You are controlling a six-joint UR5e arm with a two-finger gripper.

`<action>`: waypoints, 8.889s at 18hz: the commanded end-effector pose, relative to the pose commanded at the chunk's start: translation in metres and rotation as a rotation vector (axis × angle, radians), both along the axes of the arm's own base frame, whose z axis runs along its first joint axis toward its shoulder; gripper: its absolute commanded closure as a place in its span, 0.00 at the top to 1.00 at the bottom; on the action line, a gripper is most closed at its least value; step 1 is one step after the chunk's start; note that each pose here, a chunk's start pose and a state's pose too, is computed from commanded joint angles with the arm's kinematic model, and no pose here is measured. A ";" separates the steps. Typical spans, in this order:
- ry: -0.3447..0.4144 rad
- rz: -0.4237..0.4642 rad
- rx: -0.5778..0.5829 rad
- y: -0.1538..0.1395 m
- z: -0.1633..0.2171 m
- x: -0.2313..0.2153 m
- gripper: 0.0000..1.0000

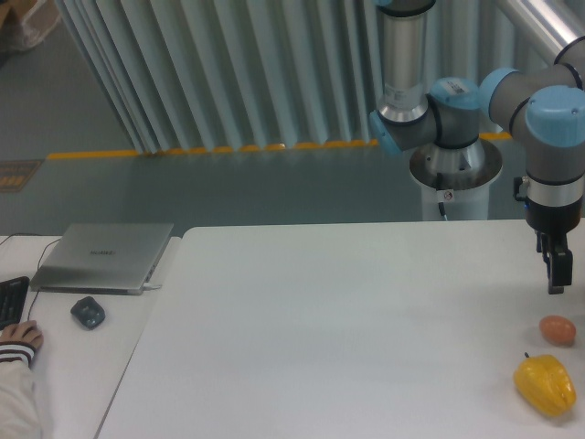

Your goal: Place the yellow pepper in a basket

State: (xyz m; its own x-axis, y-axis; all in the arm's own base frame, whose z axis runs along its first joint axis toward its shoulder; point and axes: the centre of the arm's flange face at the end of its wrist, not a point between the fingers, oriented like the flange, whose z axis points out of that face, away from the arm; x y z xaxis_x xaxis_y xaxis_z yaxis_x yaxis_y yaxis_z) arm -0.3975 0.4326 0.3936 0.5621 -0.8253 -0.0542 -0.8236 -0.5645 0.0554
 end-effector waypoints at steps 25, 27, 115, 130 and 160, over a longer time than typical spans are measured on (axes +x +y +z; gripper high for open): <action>-0.084 1.124 0.211 0.040 -0.004 0.008 1.00; -0.093 1.241 0.210 0.045 -0.012 0.008 1.00; 0.164 1.445 0.252 -0.102 -0.005 -0.186 0.24; 0.174 1.413 0.245 -0.100 -0.055 -0.215 1.00; 0.023 0.555 0.130 -0.043 0.041 -0.060 1.00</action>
